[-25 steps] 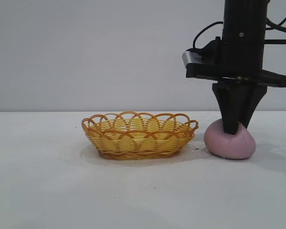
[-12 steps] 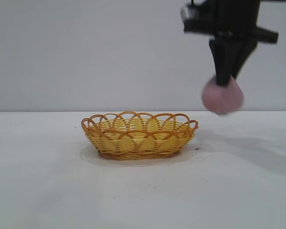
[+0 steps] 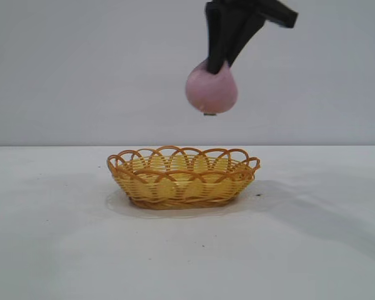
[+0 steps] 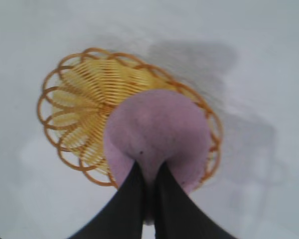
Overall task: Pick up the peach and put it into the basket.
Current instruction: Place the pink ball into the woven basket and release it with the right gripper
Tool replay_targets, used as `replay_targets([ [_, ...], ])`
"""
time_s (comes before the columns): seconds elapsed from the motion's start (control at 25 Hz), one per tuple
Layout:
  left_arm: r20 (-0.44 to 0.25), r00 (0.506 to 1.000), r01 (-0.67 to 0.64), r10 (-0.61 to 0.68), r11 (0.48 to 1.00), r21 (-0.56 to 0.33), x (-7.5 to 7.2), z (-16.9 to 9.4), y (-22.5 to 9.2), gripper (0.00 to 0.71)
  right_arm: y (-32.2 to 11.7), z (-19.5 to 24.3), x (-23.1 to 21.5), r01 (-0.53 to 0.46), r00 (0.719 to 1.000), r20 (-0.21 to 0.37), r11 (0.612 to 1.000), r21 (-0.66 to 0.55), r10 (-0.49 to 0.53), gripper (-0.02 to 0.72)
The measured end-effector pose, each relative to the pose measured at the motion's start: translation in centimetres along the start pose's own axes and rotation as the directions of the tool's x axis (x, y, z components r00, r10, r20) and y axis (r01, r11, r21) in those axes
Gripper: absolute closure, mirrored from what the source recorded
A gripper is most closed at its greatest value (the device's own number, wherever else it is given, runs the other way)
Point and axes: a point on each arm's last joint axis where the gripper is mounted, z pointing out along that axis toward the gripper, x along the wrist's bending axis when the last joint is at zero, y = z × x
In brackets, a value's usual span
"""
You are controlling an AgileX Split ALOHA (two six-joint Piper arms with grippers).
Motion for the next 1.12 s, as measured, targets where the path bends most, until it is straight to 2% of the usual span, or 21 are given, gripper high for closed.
replay_targets([
  [0.32, 0.000, 1.000, 0.000, 0.000, 1.000, 0.000, 0.0, 0.0, 0.0, 0.303, 0.2, 4.7, 0.1, -0.003, 1.000, -0.011, 0.997, 0.077, 0.003, 0.703],
  [0.36, 0.000, 1.000, 0.000, 0.000, 1.000, 0.000, 0.0, 0.0, 0.0, 0.303, 0.2, 5.0, 0.1, -0.004, 1.000, -0.011, 0.996, 0.084, 0.005, 0.650],
  [0.44, 0.000, 1.000, 0.000, 0.000, 1.000, 0.000, 0.0, 0.0, 0.0, 0.303, 0.2, 5.4, 0.0, -0.007, 1.000, -0.012, 0.996, 0.089, 0.008, 0.650],
  [0.48, 0.000, 1.000, 0.000, 0.000, 1.000, 0.000, 0.0, 0.0, 0.0, 0.303, 0.2, 5.6, 0.0, -0.009, 1.000, -0.014, 0.996, 0.093, 0.010, 0.582],
  [0.64, 0.000, 1.000, 0.000, 0.000, 1.000, 0.000, 0.0, 0.0, 0.0, 0.303, 0.2, 5.7, 0.0, -0.012, 1.000, -0.019, 0.995, 0.095, 0.014, 0.456],
  [0.88, 0.000, 1.000, 0.000, 0.000, 1.000, 0.000, 0.0, 0.0, 0.0, 0.303, 0.4, 5.5, 0.0, -0.012, 1.000, -0.019, 0.996, 0.087, 0.014, 0.466],
  [1.12, 0.000, 1.000, 0.000, 0.000, 1.000, 0.000, 0.0, 0.0, 0.0, 0.303, 1.4, 3.4, -1.8, -0.031, 1.000, 0.005, 0.998, 0.049, 0.030, 0.466],
])
